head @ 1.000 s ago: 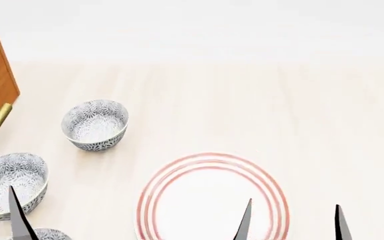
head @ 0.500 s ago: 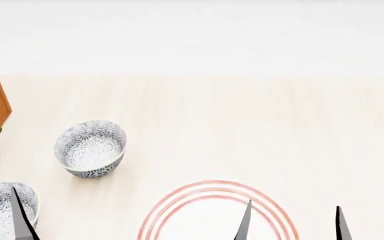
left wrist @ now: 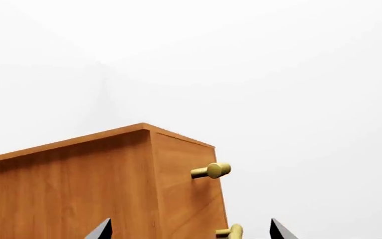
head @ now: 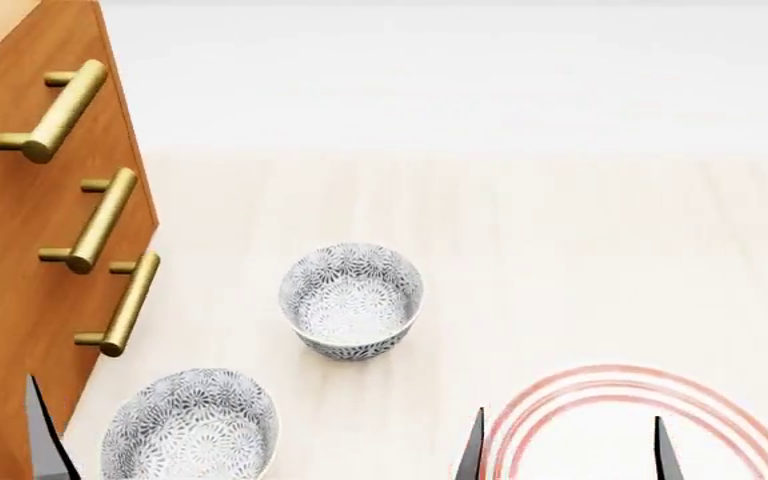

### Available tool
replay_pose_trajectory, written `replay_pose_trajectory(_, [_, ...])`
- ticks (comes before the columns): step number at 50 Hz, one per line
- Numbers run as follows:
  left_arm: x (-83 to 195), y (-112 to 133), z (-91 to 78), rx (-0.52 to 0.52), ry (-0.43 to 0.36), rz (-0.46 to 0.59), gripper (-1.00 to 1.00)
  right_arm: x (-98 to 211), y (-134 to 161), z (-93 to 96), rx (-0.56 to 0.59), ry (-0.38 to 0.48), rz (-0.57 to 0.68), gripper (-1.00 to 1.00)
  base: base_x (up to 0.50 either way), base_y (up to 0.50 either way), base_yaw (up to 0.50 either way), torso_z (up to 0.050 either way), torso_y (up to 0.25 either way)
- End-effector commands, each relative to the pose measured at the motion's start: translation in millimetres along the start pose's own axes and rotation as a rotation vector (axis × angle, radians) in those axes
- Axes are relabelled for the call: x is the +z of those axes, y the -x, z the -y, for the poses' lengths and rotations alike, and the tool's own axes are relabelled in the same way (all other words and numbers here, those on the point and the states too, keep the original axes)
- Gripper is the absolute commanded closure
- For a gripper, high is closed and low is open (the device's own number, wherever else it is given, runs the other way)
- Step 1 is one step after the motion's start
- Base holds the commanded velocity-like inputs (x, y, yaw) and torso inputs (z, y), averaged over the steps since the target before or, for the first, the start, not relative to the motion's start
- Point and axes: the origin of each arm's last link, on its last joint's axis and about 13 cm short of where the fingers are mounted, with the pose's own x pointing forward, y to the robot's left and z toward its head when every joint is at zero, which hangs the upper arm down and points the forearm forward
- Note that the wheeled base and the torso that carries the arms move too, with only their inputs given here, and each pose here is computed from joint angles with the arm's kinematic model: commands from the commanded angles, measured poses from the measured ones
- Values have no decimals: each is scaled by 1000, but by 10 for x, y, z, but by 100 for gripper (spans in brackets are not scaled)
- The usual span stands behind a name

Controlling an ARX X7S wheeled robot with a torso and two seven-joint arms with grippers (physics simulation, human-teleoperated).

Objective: Pick up the bowl and put it in the front on the plate.

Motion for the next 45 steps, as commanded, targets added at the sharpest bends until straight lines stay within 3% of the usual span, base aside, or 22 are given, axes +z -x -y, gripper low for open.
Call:
replay_pose_trajectory(1, [3, -11, -8, -2, -4, 1, -100, -17, 1, -7, 24, 17, -6, -100, 0, 102, 0, 0, 0])
replay_pose_trajectory(12, [-7, -10, 2, -12, 15, -20, -100, -39, 10, -12, 31, 1, -29, -100, 0, 0, 0, 0, 0])
replay_pose_trajectory(20, [-27, 1, 24, -14, -56, -28, -100, -46, 17, -13, 31, -1, -36, -100, 0, 0, 0, 0, -105])
replay_pose_trajectory(29, [-25, -2, 21, -11, -46, -33, -100, -44, 17, -13, 30, -2, -36, -100, 0, 0, 0, 0, -242])
replay_pose_trajectory(37, [-33, 2, 27, -19, -36, -45, -100, -42, 14, -12, 29, -2, -38, -100, 0, 0, 0, 0, -83])
replay_pose_trajectory(42, [-117, 8, 55, -65, 14, -135, -100, -46, 8, -13, 31, -5, -47, -100, 0, 0, 0, 0, -18])
replay_pose_trajectory(45, [-99, 17, 63, -80, 14, -112, -100, -37, -15, -12, 29, -29, -79, -100, 0, 0, 0, 0, 0])
